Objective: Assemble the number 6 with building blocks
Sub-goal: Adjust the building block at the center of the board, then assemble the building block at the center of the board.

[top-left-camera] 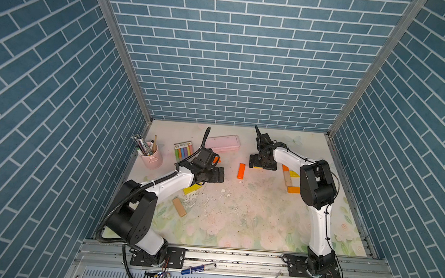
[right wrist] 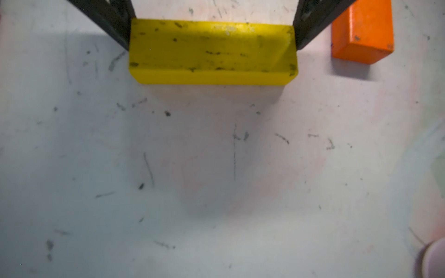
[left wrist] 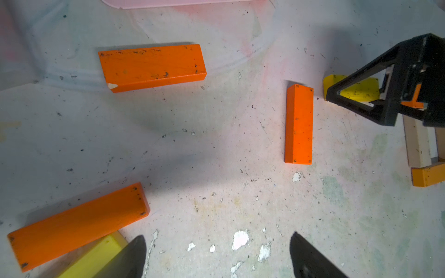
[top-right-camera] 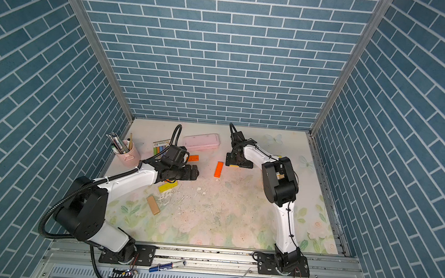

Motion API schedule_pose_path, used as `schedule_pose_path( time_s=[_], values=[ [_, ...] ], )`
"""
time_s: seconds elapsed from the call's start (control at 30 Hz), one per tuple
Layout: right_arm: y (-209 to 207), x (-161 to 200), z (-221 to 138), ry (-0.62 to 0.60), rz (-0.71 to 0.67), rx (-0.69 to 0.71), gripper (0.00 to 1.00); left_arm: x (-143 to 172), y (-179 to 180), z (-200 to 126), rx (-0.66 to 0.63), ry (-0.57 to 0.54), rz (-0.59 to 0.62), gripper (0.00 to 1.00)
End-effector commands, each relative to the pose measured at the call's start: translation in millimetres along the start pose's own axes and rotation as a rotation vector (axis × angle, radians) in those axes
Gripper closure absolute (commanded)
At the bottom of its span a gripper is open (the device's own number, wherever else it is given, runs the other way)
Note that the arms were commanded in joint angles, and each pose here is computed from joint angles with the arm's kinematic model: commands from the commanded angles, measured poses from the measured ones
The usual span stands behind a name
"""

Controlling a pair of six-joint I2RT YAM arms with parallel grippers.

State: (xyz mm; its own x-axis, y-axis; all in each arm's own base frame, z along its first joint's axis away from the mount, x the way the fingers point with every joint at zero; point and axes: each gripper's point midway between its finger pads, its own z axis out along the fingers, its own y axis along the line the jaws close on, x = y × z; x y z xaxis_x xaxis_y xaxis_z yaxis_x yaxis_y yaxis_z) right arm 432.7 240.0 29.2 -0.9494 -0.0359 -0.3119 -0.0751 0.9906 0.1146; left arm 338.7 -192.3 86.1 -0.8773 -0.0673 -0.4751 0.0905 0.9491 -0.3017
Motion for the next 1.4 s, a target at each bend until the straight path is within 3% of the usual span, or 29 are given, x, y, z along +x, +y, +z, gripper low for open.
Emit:
schedule_pose_path(
  time_s=[0.0, 0.3, 0.6, 1.37],
  values=[
    [8.4, -3.7, -25.1, -0.031, 0.069, -0.042, 0.01, -7.2, -4.5, 3.5, -0.031, -0.016, 0.037, 0.06],
    [7.7, -16.1, -47.1, -0.097, 0.088, -0.084, 0.01, -6.6, -33.8, 27.9, -0.017, 0.022, 0.123, 0.1],
    [-19.5, -35.5, -93.0, -0.267, 0.215, -0.201, 0.08, -9.0, -66.5, 56.6, 0.002, 0.056, 0.199, 0.16],
    [-44.2, -13.6, -115.7, -0.289, 0.202, -0.214, 0.14, -8.1, -94.6, 112.2, -0.051, 0.096, 0.244, 0.56]
  ],
)
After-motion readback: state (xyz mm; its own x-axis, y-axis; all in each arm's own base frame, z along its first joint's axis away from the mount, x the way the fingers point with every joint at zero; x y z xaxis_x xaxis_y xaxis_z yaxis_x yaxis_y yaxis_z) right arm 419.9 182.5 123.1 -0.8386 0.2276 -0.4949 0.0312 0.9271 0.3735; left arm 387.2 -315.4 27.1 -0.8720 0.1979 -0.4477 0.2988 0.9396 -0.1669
